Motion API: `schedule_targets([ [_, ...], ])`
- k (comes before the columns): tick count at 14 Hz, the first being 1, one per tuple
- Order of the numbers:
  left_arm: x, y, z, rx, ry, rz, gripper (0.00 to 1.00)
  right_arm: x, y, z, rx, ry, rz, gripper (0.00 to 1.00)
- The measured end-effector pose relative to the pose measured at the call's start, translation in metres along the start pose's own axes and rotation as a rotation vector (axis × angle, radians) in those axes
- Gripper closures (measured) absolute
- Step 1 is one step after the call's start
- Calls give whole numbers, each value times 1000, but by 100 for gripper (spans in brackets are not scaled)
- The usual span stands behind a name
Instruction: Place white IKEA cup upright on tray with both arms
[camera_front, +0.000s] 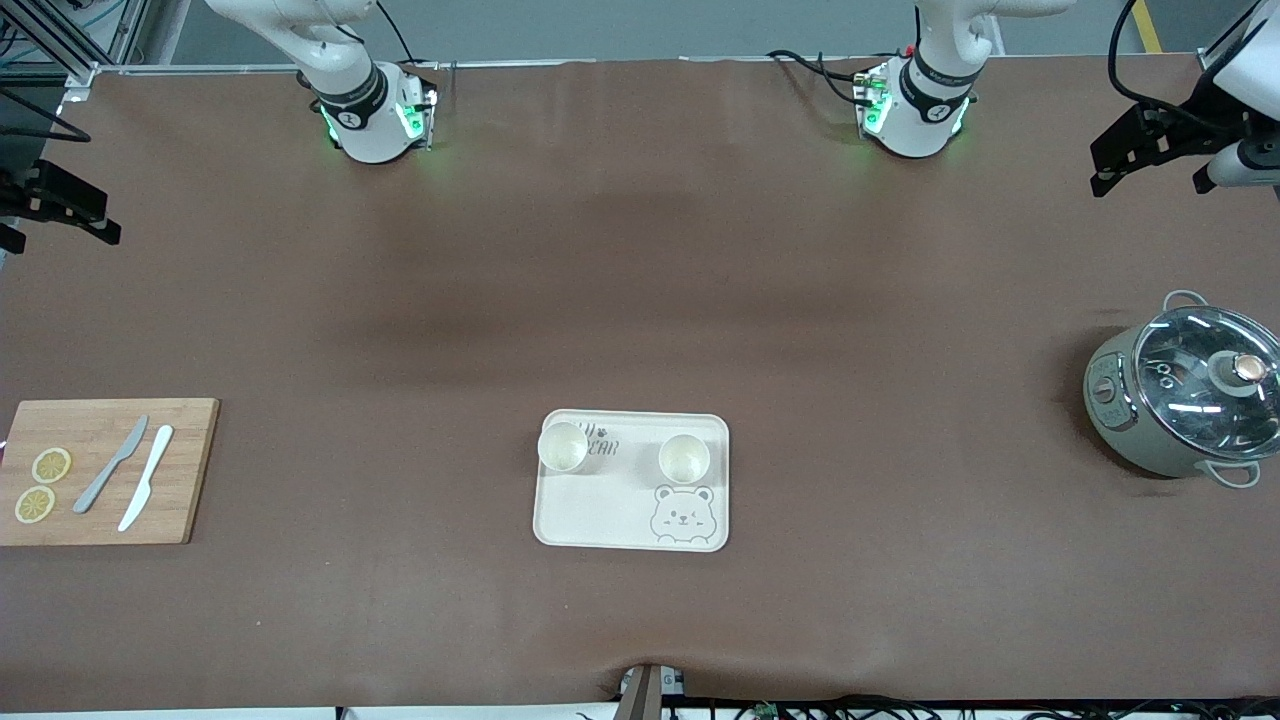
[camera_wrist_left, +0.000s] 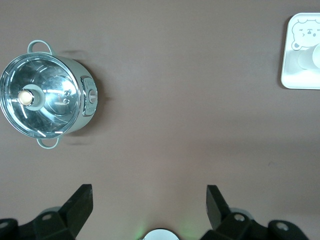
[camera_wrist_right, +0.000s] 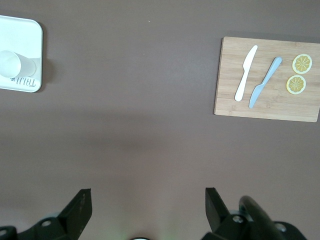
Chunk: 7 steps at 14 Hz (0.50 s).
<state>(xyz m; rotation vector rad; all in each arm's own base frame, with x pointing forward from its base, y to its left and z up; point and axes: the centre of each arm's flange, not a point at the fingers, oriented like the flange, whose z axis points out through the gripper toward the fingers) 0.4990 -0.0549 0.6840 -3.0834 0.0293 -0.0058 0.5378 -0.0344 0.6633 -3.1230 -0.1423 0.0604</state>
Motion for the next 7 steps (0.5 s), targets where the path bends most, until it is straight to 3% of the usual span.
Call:
schedule_targets([
  [7,5,-1,4,0,-7,-3,0,0,0,0,0,0,0,0],
])
